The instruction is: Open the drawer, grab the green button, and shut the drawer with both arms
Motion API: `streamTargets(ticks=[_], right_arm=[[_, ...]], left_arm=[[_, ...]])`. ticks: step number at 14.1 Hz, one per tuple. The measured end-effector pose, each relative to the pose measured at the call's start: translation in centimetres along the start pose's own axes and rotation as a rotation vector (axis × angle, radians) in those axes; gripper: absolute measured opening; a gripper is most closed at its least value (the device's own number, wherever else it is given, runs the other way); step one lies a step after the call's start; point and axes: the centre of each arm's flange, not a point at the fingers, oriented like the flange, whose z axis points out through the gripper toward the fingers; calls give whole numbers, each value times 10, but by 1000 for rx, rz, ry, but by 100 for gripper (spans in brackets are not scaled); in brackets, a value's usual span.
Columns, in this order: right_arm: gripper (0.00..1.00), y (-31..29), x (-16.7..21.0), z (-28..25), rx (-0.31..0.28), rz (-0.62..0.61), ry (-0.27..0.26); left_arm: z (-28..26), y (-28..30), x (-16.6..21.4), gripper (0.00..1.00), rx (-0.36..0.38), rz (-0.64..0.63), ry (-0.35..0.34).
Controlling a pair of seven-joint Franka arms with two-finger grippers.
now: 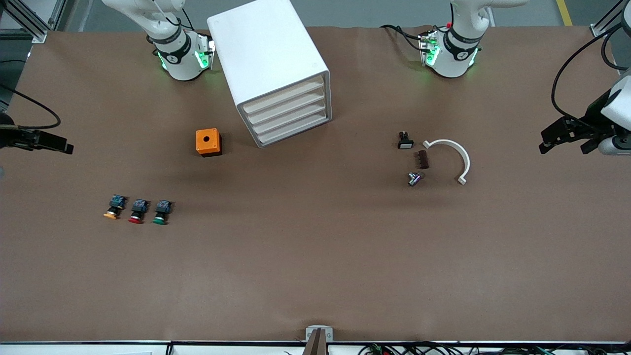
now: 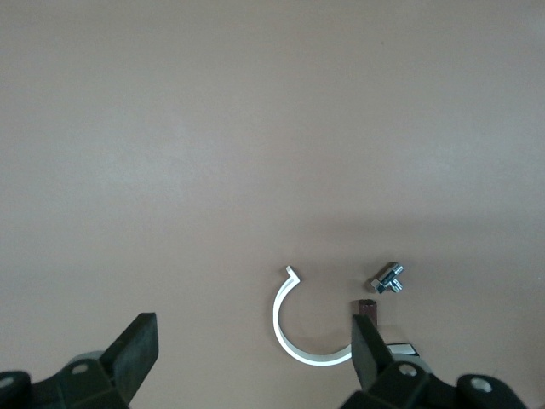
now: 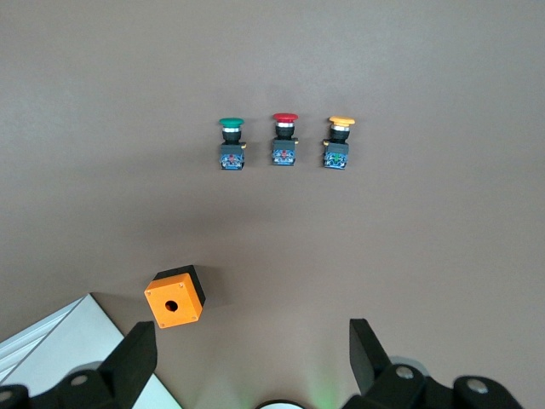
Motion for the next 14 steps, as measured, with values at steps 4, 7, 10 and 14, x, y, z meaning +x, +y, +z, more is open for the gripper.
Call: streamTargets(ticks=[4, 7, 10, 14], right_arm=[[100, 2, -7, -21, 0, 7, 19], [100, 1, -19, -36, 1, 8, 35], [100, 1, -37, -58, 3, 7, 71], [100, 0, -47, -65, 4, 3, 70]], left_arm=[[-13, -2, 3, 100, 1, -9, 26], [-22, 5, 4, 100, -1, -28, 26], [-39, 15, 3, 100, -3, -37, 14], [-53, 15, 0, 100, 3, -35, -2]])
